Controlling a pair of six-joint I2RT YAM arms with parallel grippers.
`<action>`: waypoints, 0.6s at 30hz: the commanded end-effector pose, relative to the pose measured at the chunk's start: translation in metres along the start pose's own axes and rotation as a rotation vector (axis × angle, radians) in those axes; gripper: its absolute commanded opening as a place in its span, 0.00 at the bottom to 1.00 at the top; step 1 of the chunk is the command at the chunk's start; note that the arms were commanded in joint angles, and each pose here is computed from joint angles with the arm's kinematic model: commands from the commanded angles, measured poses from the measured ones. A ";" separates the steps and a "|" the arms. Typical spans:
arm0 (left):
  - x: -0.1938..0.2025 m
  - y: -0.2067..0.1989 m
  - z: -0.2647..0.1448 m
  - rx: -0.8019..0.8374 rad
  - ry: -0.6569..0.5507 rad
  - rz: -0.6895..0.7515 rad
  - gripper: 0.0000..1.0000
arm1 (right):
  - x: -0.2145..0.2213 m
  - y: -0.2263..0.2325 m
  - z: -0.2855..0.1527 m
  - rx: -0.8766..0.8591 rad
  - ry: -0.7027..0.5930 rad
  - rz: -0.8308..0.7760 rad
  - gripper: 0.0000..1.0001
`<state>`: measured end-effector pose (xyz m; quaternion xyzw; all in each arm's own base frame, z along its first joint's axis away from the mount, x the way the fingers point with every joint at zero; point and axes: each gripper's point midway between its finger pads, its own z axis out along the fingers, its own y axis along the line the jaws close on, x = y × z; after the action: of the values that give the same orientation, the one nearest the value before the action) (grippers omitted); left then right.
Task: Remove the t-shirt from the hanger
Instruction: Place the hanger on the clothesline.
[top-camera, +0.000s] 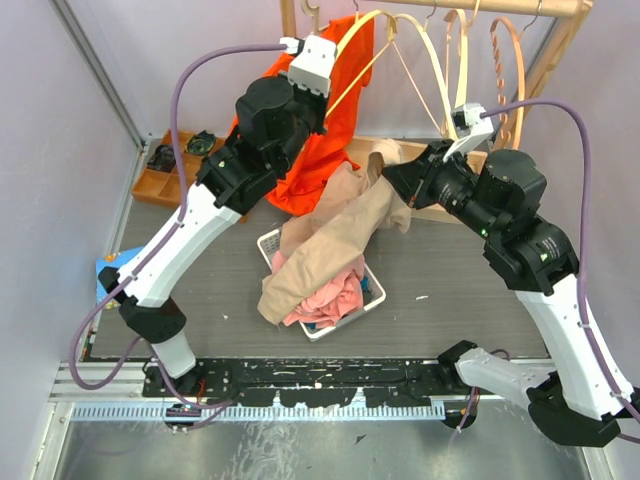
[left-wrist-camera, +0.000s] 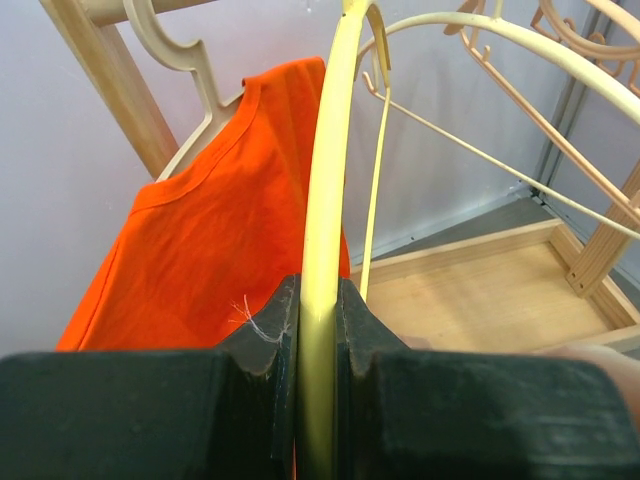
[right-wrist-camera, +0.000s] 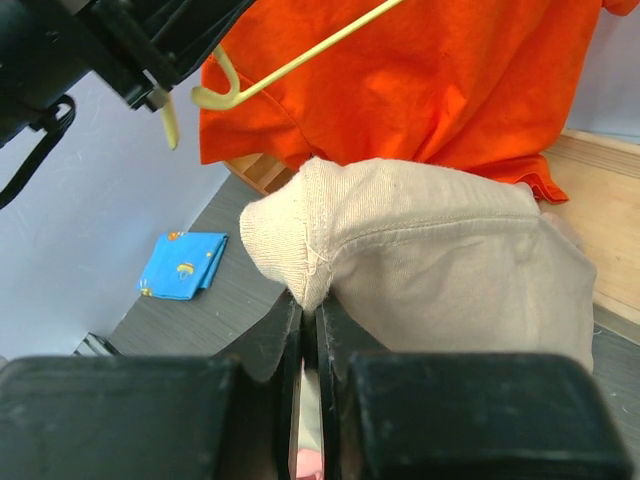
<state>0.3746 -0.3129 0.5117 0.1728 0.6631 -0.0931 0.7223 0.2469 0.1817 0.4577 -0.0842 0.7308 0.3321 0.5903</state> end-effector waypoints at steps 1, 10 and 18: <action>-0.028 0.004 0.013 -0.004 -0.095 -0.058 0.00 | -0.021 0.010 -0.011 -0.030 -0.075 -0.032 0.01; -0.015 0.000 0.044 -0.025 -0.102 -0.022 0.00 | -0.026 0.011 -0.017 -0.028 -0.081 -0.038 0.01; 0.000 -0.001 0.063 -0.042 -0.081 -0.017 0.00 | -0.030 0.010 -0.028 -0.011 -0.093 -0.040 0.01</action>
<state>0.4287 -0.3444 0.4846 0.1780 0.6654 -0.0782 0.7207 0.2421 0.1757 0.4473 -0.0868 0.7458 0.3163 0.5798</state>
